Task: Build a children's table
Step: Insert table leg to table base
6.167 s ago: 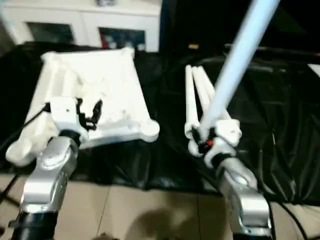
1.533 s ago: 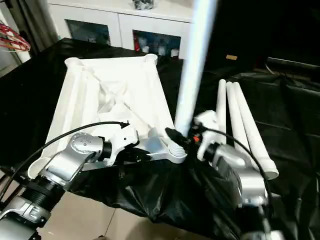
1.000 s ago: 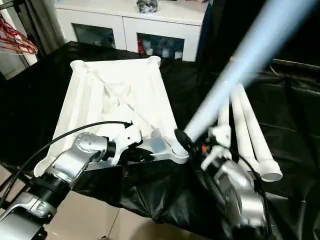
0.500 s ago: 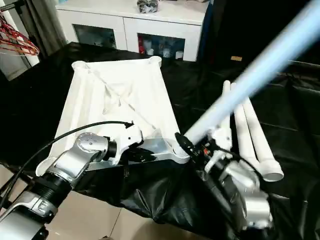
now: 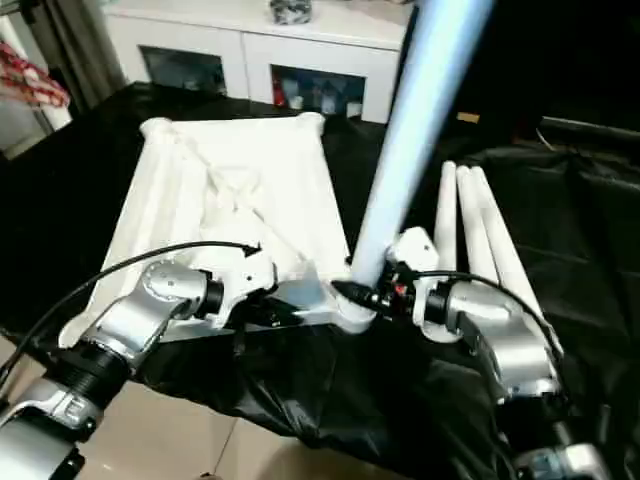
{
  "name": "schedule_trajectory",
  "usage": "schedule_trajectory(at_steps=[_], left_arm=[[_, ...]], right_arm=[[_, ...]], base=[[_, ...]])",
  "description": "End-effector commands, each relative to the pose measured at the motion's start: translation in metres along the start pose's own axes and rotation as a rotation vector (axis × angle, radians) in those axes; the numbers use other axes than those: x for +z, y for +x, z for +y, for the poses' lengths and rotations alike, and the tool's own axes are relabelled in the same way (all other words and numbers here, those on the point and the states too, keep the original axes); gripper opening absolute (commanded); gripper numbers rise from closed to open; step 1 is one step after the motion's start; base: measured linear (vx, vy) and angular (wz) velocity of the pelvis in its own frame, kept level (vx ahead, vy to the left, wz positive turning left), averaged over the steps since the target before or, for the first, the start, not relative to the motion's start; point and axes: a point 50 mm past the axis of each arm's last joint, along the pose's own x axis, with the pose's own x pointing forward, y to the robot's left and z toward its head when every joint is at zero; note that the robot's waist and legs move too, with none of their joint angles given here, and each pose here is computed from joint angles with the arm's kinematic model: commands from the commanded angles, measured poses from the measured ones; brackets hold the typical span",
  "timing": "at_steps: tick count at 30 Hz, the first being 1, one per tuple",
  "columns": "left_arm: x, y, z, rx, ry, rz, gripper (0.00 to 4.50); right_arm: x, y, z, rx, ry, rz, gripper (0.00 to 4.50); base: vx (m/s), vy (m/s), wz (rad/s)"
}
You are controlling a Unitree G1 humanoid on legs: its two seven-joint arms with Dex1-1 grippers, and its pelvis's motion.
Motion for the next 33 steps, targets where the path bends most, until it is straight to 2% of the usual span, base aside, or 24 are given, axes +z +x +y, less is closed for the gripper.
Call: schedule_trajectory(at_steps=[1,6,13,17,20,24,28,31,33], left_arm=[[0.005,-0.008,0.007,0.011,0.040,0.012,0.00],[0.004,-0.008,0.005,-0.032,0.065,0.019,0.00],[0.004,-0.011,0.015,-0.030,0.077,0.052,0.00],[0.009,-0.010,0.022,0.064,0.059,0.022,0.00],[0.016,-0.002,0.028,0.188,0.032,0.004,0.00],[0.026,0.007,0.027,0.251,0.005,-0.026,0.00],[0.039,0.023,0.020,0.324,-0.039,-0.062,0.00],[0.045,0.036,0.010,0.333,-0.047,-0.073,0.00],[0.047,0.041,0.006,0.334,-0.048,-0.072,0.00]], right_arm=[[-0.040,0.007,0.021,0.144,0.119,0.156,1.89],[-0.043,0.006,0.026,0.203,0.116,0.176,1.89],[-0.044,0.008,0.030,0.236,0.106,0.160,1.89],[-0.041,0.018,0.021,0.094,0.137,0.077,1.89],[-0.043,0.025,0.007,-0.101,0.165,0.037,1.89],[-0.046,0.032,0.001,-0.236,0.190,0.035,1.89],[-0.053,0.045,-0.006,-0.411,0.272,0.063,1.89],[-0.059,0.056,-0.004,-0.441,0.319,0.110,1.89],[-0.059,0.061,-0.002,-0.437,0.345,0.111,1.89]], base=[[0.000,0.000,0.00],[0.000,0.000,0.00],[0.000,0.000,0.00],[0.000,0.000,0.00],[0.000,0.000,0.00],[0.000,0.000,0.00],[0.000,0.000,0.00],[0.000,0.000,0.00],[0.000,0.000,0.00]])
